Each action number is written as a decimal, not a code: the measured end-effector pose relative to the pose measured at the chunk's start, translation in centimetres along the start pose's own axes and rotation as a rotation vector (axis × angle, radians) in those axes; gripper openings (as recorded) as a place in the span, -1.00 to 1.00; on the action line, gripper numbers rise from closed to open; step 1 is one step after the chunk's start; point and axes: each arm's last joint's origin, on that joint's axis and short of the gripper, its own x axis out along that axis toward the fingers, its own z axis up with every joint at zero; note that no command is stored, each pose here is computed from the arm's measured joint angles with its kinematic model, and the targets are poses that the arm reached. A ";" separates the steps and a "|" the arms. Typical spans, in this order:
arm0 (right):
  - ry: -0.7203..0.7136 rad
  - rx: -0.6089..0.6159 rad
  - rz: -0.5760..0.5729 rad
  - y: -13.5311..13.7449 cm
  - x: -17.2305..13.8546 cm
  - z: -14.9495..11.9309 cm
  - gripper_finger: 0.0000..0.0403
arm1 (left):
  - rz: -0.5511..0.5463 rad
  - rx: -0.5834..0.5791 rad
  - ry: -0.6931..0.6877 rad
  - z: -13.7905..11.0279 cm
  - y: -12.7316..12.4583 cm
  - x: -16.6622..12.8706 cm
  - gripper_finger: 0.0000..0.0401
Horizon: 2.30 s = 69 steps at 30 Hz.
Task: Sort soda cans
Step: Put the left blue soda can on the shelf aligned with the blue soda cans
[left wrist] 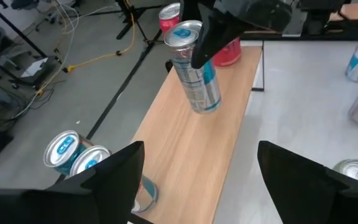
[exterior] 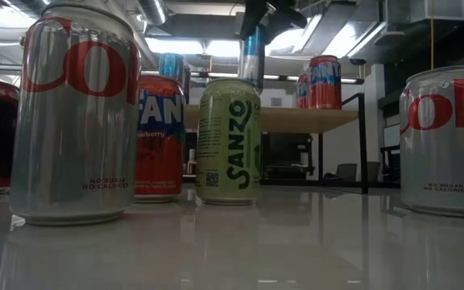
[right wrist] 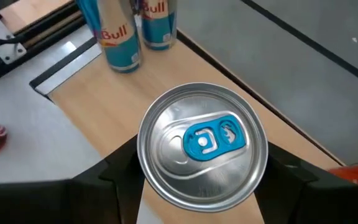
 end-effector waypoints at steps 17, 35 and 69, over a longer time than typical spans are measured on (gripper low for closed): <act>0.030 -0.016 -0.031 0.5 3.5 -2.0 0.13 | 0.023 0.048 0.069 0.1 -1.1 2.8 0.52; 0.032 -0.012 0.004 0.7 3.6 -1.9 0.13 | 0.022 0.046 0.069 0.1 -1.1 2.8 0.52; 0.036 -0.004 0.072 0.2 1.8 -1.8 0.84 | -0.032 0.012 0.078 0.1 -1.3 2.8 0.52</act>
